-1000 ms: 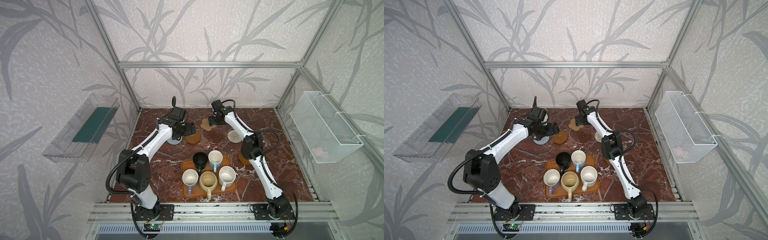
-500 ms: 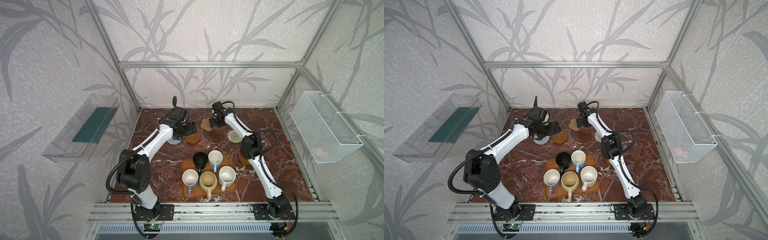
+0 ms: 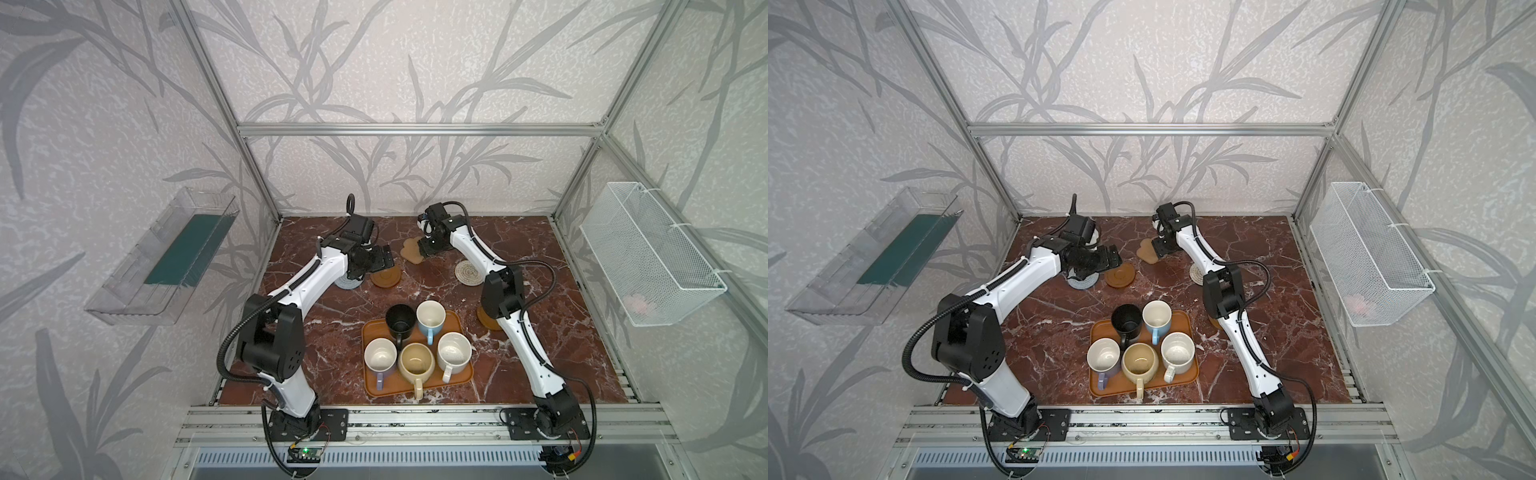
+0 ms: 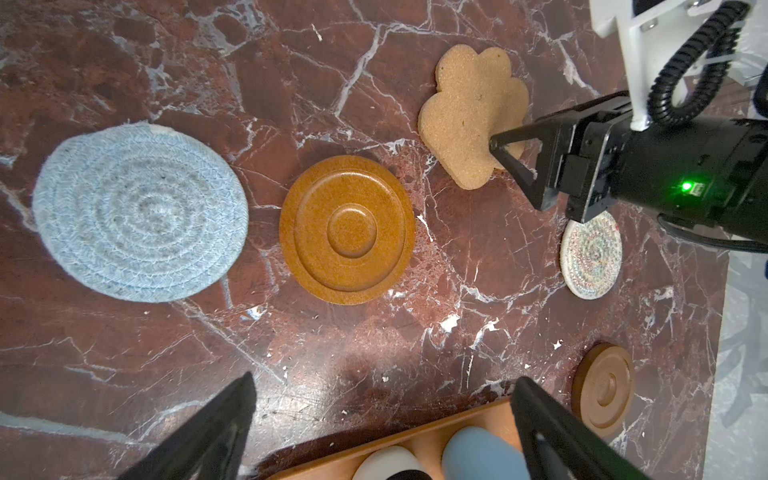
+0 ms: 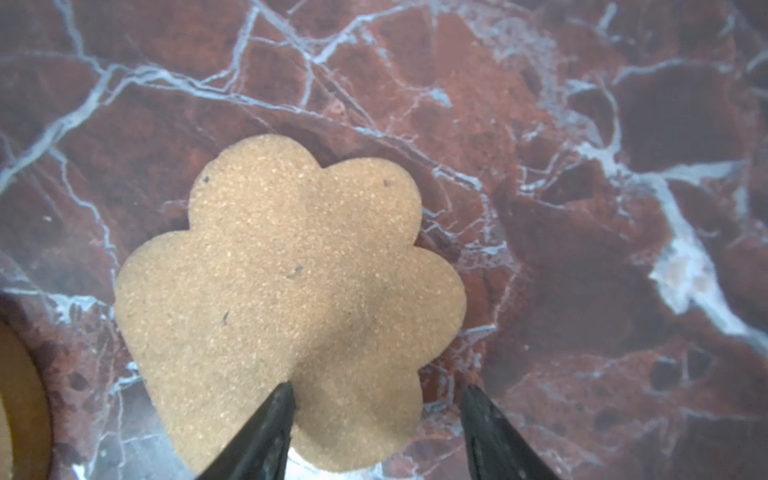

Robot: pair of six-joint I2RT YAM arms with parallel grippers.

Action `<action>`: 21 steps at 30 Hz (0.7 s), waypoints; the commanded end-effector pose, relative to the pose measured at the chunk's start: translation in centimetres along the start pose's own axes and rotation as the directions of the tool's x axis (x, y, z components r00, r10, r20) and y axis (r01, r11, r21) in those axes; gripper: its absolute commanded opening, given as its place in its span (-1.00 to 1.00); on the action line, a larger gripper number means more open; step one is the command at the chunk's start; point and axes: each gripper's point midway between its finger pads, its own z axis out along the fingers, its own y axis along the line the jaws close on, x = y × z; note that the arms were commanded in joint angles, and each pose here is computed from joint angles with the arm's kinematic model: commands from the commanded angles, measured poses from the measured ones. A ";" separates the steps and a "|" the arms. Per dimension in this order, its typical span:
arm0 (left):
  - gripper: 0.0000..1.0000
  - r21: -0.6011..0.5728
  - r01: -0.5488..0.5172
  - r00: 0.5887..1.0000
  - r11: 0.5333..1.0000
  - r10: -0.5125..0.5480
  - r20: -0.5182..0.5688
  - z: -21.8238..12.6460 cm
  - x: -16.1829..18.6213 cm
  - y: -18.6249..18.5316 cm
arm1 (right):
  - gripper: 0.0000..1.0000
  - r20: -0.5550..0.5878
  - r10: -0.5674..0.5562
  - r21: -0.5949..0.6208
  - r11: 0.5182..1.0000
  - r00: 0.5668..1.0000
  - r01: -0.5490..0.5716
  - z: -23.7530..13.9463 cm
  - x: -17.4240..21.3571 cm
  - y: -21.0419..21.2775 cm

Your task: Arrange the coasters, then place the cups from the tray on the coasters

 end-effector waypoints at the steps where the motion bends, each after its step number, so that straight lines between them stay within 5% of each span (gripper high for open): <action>1: 0.96 -0.032 -0.024 1.000 0.999 0.024 -0.004 -0.2 0.0 0.1 | 0.26 -0.139 -0.135 -0.030 0.991 0.981 0.132 -0.7 3.6 0.4; 9: 0.96 -0.017 -0.033 0.999 0.999 0.033 0.006 -0.9 -0.2 -0.2 | 0.24 -0.205 -0.254 -0.038 0.967 0.945 0.251 -2.8 5.2 -0.1; 21: 0.96 -0.008 -0.038 0.999 0.999 0.038 0.015 -1.6 0.2 -0.2 | 0.21 -0.050 -0.396 -0.174 0.908 0.917 0.382 -4.7 3.7 3.4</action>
